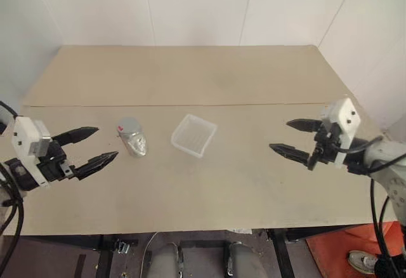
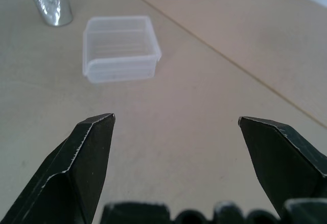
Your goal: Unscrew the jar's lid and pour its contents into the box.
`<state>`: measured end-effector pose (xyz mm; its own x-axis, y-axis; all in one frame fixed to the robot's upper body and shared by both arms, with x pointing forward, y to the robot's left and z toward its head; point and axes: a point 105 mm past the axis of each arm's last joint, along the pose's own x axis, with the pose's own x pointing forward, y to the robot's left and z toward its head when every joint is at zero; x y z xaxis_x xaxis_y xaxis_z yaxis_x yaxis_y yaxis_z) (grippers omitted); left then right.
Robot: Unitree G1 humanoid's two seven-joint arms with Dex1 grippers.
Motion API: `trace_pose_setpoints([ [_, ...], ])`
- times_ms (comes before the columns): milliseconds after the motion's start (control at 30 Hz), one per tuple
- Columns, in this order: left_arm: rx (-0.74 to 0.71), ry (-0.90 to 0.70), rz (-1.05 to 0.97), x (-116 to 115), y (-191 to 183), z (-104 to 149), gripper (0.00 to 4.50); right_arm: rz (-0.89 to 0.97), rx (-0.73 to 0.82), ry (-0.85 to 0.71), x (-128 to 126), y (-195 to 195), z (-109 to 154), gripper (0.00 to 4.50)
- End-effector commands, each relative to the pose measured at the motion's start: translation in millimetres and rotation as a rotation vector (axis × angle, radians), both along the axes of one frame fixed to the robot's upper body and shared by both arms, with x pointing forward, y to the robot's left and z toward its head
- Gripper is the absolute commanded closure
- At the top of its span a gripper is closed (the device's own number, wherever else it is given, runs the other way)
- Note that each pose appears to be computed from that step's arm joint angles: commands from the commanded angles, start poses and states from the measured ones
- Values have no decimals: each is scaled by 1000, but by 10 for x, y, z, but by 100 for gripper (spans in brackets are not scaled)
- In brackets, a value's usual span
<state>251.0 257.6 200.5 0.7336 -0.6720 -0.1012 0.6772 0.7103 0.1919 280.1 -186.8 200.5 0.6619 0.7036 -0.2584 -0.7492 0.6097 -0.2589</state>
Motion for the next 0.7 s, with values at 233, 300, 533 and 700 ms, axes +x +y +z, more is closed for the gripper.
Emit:
trace_pose_setpoints([
  [233, -31, -141, 89, 102, 6, 193, 1, 120, 3, -64, -105, 216, 220, 0],
  [300, -27, -126, 73, -4, 17, 159, 1, 171, 17, -80, -97, 281, 288, 0],
  [533, 44, -29, 75, -85, 149, -131, 1, 299, 17, -101, -42, 602, 357, 0],
  [700, 58, -36, 103, 167, 95, -330, 1, 325, 30, -118, 7, 769, 355, 0],
])
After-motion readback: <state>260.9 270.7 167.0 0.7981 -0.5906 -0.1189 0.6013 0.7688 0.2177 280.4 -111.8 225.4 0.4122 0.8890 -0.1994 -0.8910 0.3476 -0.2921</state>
